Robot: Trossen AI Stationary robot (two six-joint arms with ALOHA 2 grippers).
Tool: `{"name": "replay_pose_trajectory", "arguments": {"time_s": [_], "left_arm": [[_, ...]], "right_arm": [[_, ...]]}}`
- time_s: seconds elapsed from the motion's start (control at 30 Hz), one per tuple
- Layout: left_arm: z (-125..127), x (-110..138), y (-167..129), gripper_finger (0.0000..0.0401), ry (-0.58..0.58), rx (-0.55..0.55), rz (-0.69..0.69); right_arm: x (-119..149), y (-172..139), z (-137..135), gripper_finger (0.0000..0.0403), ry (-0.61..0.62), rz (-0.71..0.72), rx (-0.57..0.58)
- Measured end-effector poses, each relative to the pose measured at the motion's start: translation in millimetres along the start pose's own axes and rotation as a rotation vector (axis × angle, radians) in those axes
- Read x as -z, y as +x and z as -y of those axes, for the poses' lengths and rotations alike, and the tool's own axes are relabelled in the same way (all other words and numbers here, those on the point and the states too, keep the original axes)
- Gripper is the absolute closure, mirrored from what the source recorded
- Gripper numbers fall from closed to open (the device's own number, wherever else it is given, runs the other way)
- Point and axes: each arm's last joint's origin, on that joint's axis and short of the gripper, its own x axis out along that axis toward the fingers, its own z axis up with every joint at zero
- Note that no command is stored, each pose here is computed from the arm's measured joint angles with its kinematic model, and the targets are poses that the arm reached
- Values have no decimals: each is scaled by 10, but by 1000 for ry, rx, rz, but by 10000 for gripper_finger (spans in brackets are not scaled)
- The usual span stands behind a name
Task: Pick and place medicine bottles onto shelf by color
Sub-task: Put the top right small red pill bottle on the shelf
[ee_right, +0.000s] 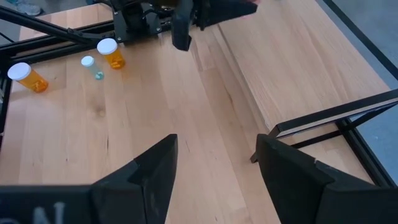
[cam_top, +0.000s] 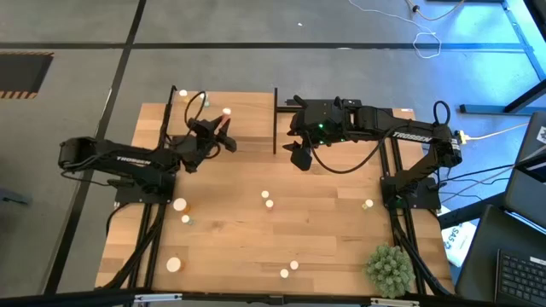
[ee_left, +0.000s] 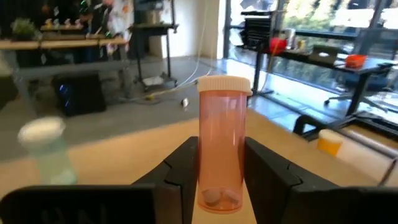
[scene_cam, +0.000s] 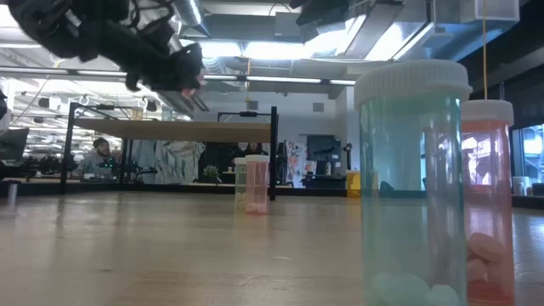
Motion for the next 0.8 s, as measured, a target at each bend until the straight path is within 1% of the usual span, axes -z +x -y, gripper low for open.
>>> {"name": "replay_pose_trajectory", "arguments": {"time_s": [0.07,0.1,0.27,0.4,0.53,0.8], "left_arm": [[-22,9,-47,294,-35,12,40],[-28,4,-67,294,-36,18,56],[-5,10,-109,294,16,35,60],[-9,18,-122,294,18,-22,52],[17,86,-116,294,49,-60,28],[74,234,-77,294,88,-60,-10]], "right_arm": [[0,1,0,182,0,0,0],[0,1,0,182,0,0,0],[0,1,0,182,0,0,1],[0,1,0,182,0,0,1],[-8,3,18,182,4,5,4],[-54,5,53,182,10,46,7]]}}
